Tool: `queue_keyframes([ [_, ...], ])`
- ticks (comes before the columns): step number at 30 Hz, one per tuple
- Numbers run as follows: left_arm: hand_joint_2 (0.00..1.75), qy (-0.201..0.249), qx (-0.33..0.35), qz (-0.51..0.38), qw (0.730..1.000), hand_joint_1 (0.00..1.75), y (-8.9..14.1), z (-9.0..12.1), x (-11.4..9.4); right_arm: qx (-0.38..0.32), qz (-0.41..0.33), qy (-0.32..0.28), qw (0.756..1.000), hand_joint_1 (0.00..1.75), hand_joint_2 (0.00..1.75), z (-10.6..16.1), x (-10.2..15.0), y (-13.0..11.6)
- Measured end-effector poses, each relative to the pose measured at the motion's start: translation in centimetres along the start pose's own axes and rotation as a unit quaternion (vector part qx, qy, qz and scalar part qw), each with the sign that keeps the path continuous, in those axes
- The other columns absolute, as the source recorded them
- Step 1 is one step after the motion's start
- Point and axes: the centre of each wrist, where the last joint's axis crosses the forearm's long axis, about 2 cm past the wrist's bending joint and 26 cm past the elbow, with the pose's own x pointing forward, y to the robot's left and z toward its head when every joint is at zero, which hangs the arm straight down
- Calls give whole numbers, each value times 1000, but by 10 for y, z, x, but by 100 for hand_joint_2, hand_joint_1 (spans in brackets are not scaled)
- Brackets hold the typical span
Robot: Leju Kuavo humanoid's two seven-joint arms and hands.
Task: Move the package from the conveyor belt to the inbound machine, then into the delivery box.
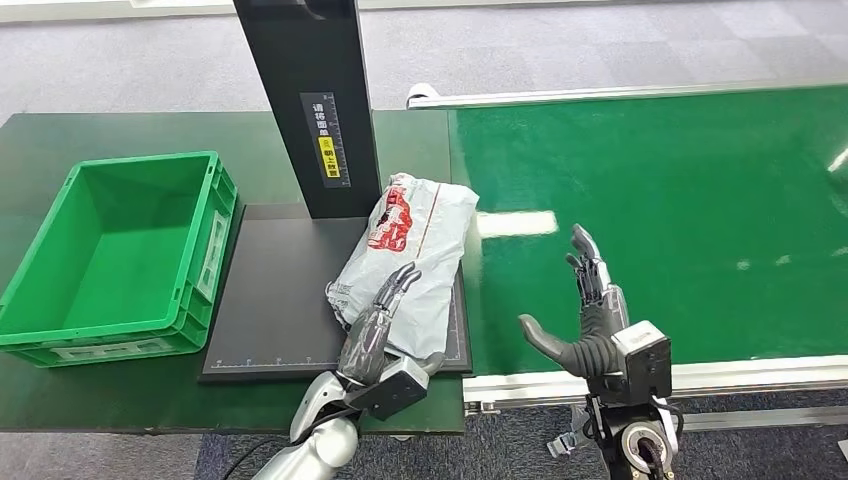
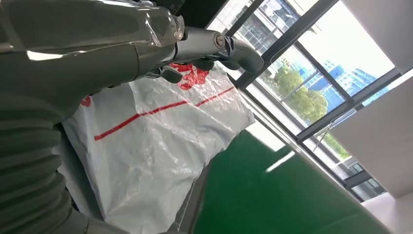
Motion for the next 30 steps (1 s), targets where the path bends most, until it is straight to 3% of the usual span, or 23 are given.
queue_keyframes([
  [7, 175, 35, -51, -58, 996, 0, -17, -1, -14, 7, -13, -34, 999, 0, 175, 1, 9, 4],
  [14, 175, 90, -93, -115, 985, 0, -20, -5, -23, 23, -30, -53, 998, 0, 175, -6, 15, 12],
  [23, 175, 95, -111, -127, 981, 0, -20, -10, -24, 33, -33, -63, 997, 0, 175, -12, 17, 16],
  [24, 175, 96, -112, -127, 981, 11, -20, -11, -24, 33, -33, -63, 997, 0, 175, -12, 17, 16],
  [27, 175, 102, -114, -128, 980, 140, -20, -11, -24, 34, -34, -63, 997, 0, 175, -12, 17, 16],
  [28, 175, 105, -114, -129, 979, 173, -20, -11, -24, 35, -35, -65, 997, 0, 175, -13, 18, 16],
  [30, 175, 110, -112, -132, 979, 175, -19, -13, -24, 39, -37, -69, 996, 0, 175, -17, 18, 18],
])
